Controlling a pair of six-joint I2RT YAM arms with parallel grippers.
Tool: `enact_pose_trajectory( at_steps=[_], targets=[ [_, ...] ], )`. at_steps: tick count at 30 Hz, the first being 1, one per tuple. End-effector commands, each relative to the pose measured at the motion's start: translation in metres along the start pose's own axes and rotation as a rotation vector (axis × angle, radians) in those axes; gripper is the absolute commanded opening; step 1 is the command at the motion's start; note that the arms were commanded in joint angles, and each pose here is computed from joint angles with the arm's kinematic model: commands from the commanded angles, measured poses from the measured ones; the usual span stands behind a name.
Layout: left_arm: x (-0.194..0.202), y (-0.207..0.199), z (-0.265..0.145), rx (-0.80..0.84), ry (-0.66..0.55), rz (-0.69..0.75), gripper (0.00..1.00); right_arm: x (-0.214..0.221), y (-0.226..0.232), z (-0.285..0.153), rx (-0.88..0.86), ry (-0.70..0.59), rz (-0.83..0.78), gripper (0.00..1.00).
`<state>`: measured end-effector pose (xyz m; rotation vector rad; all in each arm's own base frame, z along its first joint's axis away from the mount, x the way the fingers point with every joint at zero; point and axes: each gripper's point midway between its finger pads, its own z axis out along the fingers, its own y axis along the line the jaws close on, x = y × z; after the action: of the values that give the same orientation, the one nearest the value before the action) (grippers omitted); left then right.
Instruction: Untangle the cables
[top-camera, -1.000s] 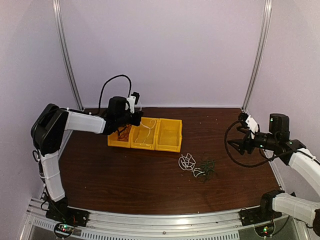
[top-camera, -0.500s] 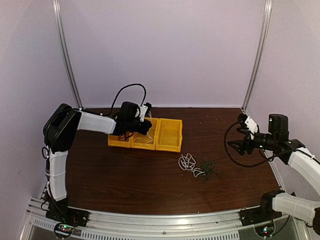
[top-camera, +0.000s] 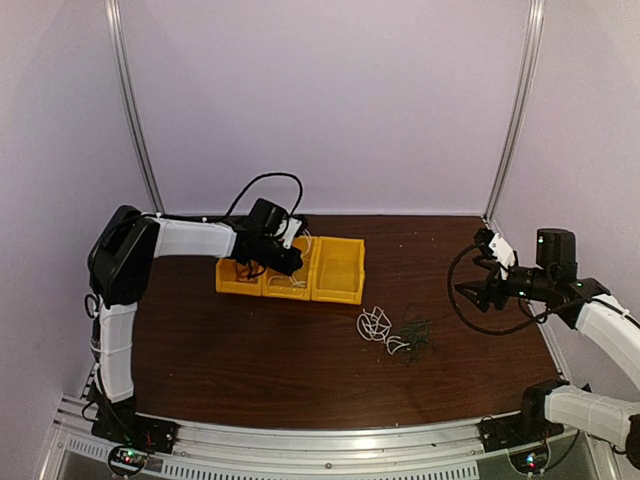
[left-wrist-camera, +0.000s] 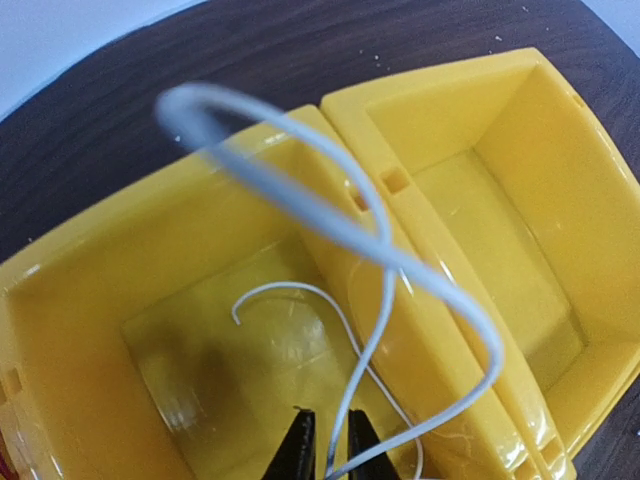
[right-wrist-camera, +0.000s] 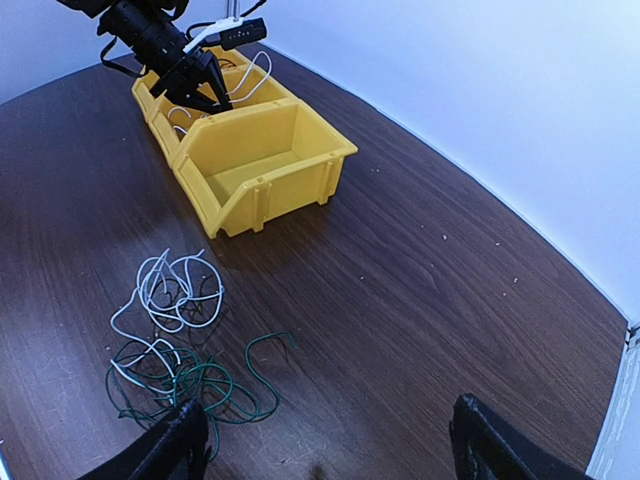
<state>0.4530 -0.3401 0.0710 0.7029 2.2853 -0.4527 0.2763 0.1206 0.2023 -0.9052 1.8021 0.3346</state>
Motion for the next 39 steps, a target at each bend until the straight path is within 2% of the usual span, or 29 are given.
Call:
enact_pose_trajectory(
  at_steps=[1,4,9,13,21,26,30,34,39],
  targets=[
    [0.039,-0.007,0.002,-0.003,0.178,0.003,0.18,0.0,0.001,0.0,-0.008,-0.001,-0.004,0.84],
    [0.03,-0.011,-0.007,0.009,0.162,0.006,0.27,0.0,0.001,-0.001,-0.007,-0.003,-0.005,0.84],
    [0.016,-0.012,-0.023,-0.001,0.141,0.005,0.31,-0.002,0.001,-0.003,-0.003,-0.007,-0.007,0.84],
    [0.002,-0.011,-0.042,-0.024,0.105,0.005,0.4,-0.003,0.001,-0.004,0.001,-0.011,-0.009,0.84],
    [-0.047,-0.015,-0.102,-0.044,-0.043,0.015,0.49,-0.002,0.001,-0.004,-0.002,-0.011,-0.01,0.84],
    [-0.064,-0.023,-0.128,-0.013,-0.096,0.021,0.49,-0.003,0.002,-0.004,-0.005,-0.014,-0.015,0.84],
    [-0.072,-0.067,-0.146,0.143,-0.197,0.106,0.49,-0.005,0.012,-0.006,-0.057,-0.027,-0.037,0.82],
    [-0.065,-0.105,-0.156,0.239,-0.251,0.144,0.45,-0.014,0.034,-0.002,-0.16,-0.045,-0.06,0.72],
    [-0.044,-0.128,-0.166,0.355,-0.321,0.087,0.44,-0.008,0.068,0.03,-0.304,0.059,-0.106,0.67]
  ],
)
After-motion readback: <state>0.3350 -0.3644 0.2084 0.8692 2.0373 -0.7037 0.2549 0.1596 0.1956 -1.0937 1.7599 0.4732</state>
